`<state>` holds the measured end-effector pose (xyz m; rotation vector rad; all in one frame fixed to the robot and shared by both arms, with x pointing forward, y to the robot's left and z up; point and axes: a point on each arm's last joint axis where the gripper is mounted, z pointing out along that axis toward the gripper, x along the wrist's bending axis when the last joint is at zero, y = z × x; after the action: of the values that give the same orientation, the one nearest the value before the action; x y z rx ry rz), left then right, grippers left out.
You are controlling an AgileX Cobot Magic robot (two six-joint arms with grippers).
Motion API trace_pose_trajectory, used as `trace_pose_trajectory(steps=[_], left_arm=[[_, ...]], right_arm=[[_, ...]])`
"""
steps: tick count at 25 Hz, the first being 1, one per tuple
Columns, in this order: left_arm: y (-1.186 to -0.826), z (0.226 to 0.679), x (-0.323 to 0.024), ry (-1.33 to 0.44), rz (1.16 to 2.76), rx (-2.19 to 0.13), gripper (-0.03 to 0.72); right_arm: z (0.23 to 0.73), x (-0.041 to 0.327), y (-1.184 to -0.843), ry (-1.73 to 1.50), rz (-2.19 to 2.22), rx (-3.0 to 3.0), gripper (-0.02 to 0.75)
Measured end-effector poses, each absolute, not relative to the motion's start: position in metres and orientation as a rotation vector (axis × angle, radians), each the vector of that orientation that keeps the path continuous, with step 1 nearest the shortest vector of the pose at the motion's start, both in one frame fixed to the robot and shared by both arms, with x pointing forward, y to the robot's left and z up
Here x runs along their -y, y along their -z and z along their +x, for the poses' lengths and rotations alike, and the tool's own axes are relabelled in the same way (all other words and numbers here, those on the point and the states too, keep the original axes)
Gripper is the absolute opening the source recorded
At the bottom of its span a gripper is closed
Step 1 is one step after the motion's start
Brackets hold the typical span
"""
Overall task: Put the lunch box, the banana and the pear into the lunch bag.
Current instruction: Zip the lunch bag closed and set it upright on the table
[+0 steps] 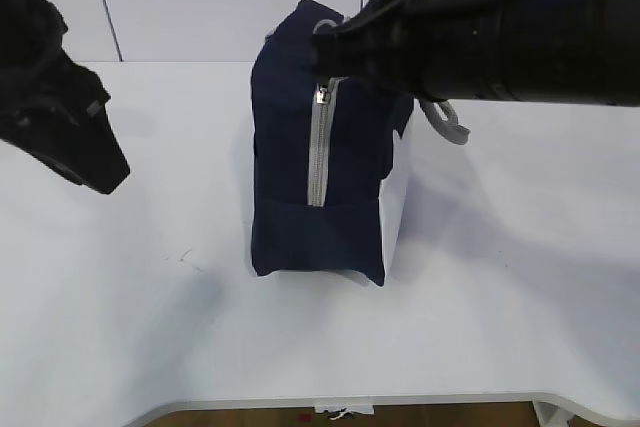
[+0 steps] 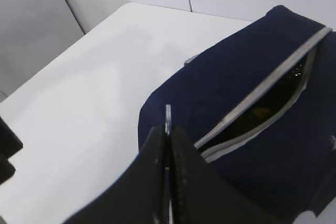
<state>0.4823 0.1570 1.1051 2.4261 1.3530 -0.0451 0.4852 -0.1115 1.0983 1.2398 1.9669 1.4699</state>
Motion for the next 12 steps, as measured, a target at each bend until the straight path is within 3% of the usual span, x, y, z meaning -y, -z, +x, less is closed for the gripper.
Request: trace_pose_trajectory(steps=[12], left_arm=[[-1.083, 0.493, -0.150, -0.138, 2.241, -1.217, 0.243]], right_arm=[[0.499, 0.099, -1.118, -1.544, 1.345, -1.939, -0.009]])
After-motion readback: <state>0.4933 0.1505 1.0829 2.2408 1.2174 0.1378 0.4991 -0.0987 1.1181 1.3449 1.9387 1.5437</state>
